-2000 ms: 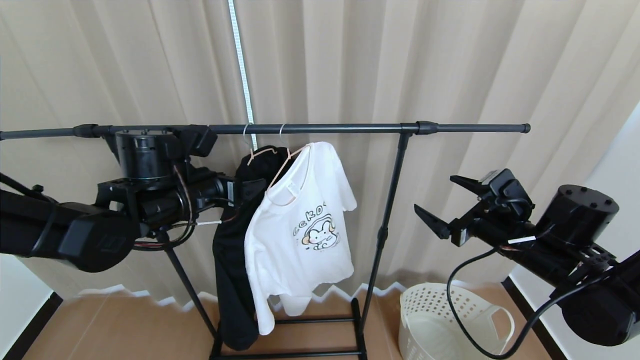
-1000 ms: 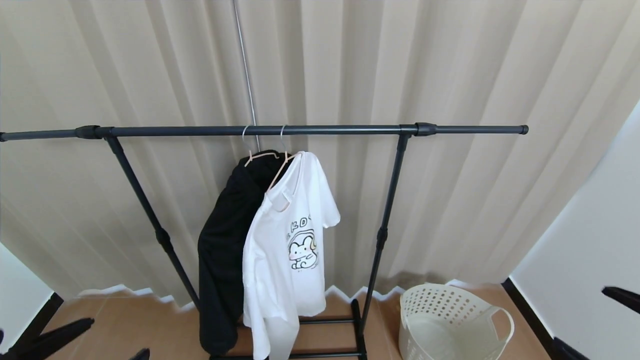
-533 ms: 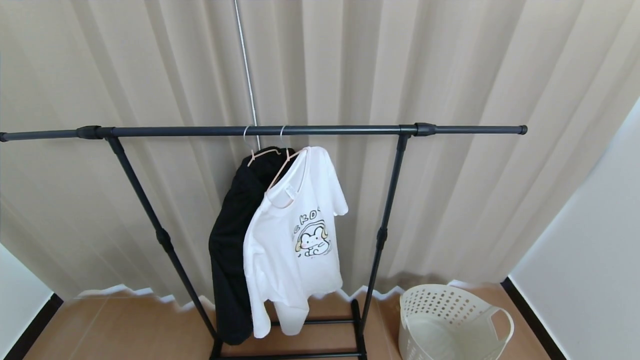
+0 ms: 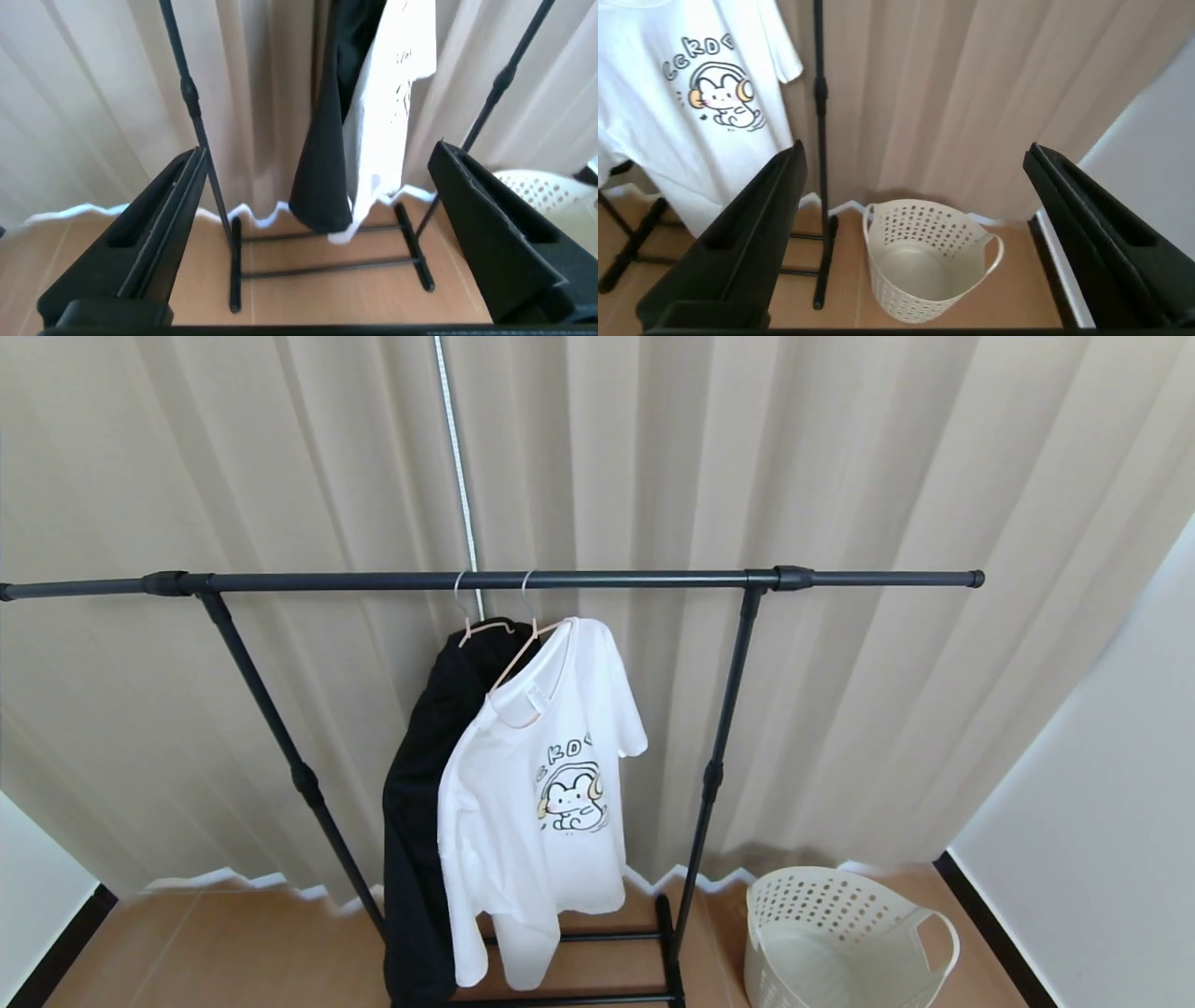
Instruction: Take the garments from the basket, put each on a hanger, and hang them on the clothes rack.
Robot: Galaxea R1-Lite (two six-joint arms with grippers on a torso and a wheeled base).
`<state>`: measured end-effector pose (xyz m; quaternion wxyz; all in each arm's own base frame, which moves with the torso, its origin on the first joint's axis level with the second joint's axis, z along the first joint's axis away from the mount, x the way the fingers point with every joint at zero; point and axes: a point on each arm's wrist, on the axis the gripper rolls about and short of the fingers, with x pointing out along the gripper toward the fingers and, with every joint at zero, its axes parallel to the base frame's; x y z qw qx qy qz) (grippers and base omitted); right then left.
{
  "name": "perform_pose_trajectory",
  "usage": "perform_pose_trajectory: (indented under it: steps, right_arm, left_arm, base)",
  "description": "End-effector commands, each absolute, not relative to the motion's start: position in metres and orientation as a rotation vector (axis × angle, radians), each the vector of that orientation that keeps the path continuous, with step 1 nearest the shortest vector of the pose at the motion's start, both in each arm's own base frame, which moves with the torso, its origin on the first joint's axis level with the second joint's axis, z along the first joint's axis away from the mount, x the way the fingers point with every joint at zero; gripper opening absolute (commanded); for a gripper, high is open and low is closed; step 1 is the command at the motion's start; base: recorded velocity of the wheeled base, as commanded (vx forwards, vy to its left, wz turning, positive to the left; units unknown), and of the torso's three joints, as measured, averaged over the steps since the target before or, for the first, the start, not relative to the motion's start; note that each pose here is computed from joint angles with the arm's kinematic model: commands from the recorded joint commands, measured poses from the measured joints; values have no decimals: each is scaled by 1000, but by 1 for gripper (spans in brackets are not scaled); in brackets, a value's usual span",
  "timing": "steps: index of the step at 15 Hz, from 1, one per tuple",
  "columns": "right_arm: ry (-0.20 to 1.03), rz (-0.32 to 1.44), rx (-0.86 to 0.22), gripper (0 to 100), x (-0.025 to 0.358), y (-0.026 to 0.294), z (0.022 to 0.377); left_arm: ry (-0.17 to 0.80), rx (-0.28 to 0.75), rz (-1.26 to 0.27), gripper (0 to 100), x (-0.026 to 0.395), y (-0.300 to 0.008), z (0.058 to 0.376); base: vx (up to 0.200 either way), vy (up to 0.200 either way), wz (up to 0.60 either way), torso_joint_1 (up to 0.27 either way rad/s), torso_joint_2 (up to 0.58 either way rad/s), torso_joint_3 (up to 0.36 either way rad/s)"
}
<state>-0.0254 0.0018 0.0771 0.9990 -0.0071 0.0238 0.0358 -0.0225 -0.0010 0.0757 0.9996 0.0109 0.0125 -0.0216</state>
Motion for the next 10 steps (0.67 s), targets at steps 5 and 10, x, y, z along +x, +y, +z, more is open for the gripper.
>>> perform_pose_trajectory:
  steps: [5, 10]
  right_arm:
    - [48, 75, 5, 100, -25, 2, 77]
    - [46, 75, 2, 100, -26, 2, 77]
  left_arm:
    - [12, 21, -42, 100, -23, -1, 76]
    - [12, 23, -42, 100, -23, -1, 76]
  base:
    - [0, 0, 0, 0, 0, 0]
    - [0, 0, 0, 0, 0, 0]
